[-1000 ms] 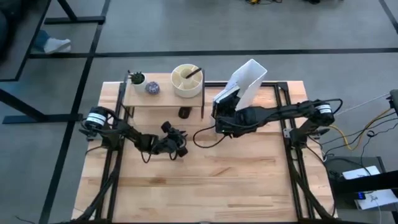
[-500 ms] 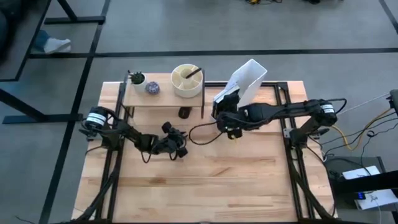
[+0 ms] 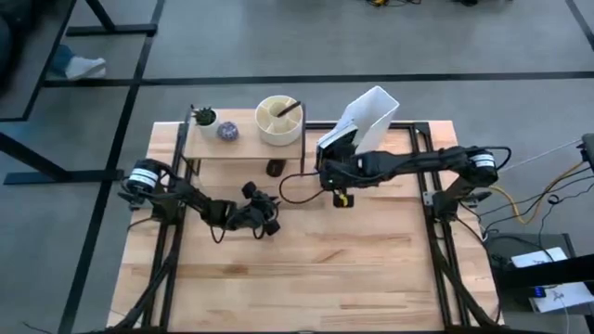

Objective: Stock shelves
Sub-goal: Put the black calculator into the white file holder, then remove the white pen organizer from the shelf

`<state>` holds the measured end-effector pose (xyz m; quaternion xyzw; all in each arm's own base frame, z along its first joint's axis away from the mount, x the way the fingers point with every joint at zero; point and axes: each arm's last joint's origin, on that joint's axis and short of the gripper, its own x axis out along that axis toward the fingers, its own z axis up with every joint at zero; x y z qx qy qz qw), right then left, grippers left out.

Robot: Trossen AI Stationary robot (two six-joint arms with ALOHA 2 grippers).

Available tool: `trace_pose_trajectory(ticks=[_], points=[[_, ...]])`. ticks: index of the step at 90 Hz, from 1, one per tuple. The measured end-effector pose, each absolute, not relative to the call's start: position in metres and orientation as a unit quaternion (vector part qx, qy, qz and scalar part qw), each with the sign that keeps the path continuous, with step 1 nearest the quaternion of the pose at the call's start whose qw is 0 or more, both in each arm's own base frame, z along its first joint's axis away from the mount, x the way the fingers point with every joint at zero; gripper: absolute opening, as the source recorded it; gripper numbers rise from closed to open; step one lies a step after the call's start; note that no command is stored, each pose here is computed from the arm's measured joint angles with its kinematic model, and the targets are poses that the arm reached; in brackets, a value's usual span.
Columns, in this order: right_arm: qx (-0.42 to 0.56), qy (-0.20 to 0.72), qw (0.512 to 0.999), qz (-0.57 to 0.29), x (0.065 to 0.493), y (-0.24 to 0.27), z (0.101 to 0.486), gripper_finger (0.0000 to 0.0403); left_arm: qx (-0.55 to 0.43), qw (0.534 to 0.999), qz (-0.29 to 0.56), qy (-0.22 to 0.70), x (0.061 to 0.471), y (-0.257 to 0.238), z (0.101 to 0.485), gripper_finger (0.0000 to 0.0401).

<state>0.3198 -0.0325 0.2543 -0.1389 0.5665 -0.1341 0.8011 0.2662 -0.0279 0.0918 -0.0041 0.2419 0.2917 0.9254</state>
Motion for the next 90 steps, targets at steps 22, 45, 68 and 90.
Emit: trace_pose_trajectory(ticks=[22,45,68,90], points=[[-0.123,0.566,0.806,-0.118,0.319,-0.012,0.251,0.0,-0.005,0.926,0.292,0.241,0.266,-0.028,0.092,0.0066],[-0.143,0.516,0.82,-0.203,0.321,-0.003,0.248,0.0,-0.008,0.926,0.292,0.237,0.267,-0.028,0.093,0.0066],[-0.113,0.507,0.79,-0.325,0.314,-0.008,0.195,0.0,-0.014,0.929,0.282,0.238,0.267,-0.029,0.093,0.0066],[-0.132,0.499,0.735,-0.439,0.283,-0.016,0.17,0.0,-0.014,0.929,0.282,0.238,0.267,-0.029,0.093,0.0066]])
